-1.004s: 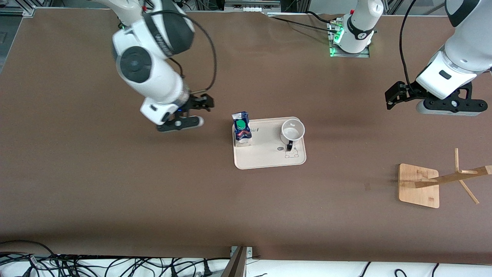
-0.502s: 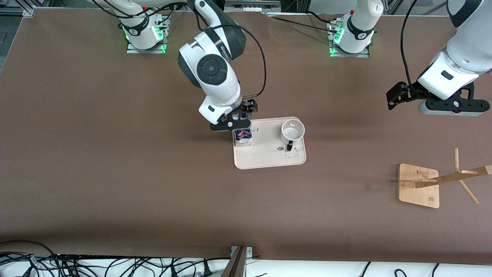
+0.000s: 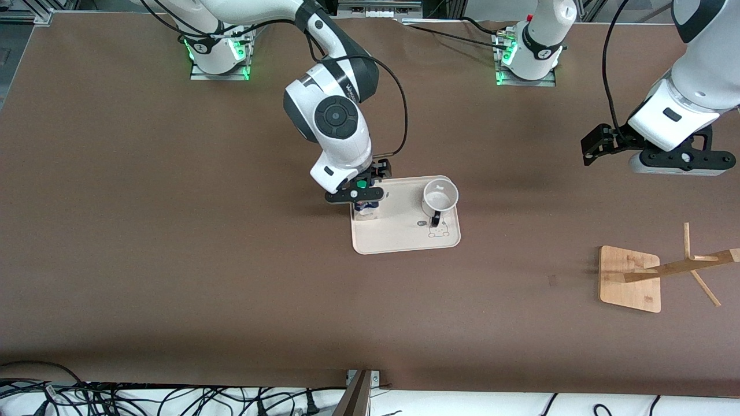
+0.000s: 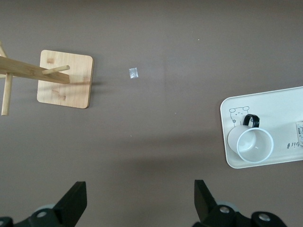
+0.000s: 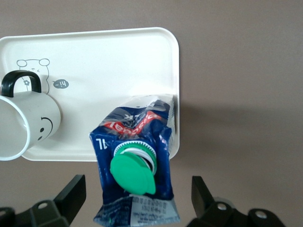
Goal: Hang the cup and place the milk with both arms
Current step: 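Grasp the milk carton with the right gripper and lift it, then carry the carton off the tray while the left gripper reaches the mug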
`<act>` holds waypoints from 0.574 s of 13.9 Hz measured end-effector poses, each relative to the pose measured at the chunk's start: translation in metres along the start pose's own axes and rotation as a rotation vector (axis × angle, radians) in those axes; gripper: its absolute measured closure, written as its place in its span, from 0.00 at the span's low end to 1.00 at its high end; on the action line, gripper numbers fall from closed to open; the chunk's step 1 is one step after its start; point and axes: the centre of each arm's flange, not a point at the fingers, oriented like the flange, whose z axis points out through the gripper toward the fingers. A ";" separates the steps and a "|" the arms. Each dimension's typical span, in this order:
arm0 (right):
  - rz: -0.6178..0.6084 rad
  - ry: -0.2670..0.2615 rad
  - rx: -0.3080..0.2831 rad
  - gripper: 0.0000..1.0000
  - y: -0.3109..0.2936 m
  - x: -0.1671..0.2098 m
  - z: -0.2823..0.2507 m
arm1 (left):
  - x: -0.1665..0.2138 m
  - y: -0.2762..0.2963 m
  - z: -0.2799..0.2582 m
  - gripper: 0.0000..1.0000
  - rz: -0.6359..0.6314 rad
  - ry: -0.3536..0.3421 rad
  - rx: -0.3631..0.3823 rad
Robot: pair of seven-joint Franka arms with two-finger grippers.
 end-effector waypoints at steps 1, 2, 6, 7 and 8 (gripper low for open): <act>0.001 0.001 -0.001 0.13 -0.001 0.000 0.003 | 0.001 0.002 0.002 0.00 0.003 -0.004 0.000; 0.001 0.002 -0.001 0.27 -0.001 0.000 0.004 | 0.000 0.003 0.004 0.00 0.006 -0.013 0.001; 0.004 0.009 0.002 0.53 -0.001 0.002 0.001 | -0.003 0.011 0.014 0.00 0.020 -0.071 0.007; 0.004 0.014 0.005 0.55 -0.001 0.003 -0.002 | -0.007 0.012 0.018 0.00 0.022 -0.108 0.012; 0.004 0.020 0.009 0.54 -0.001 0.004 -0.007 | -0.011 0.013 0.022 0.00 0.025 -0.146 0.016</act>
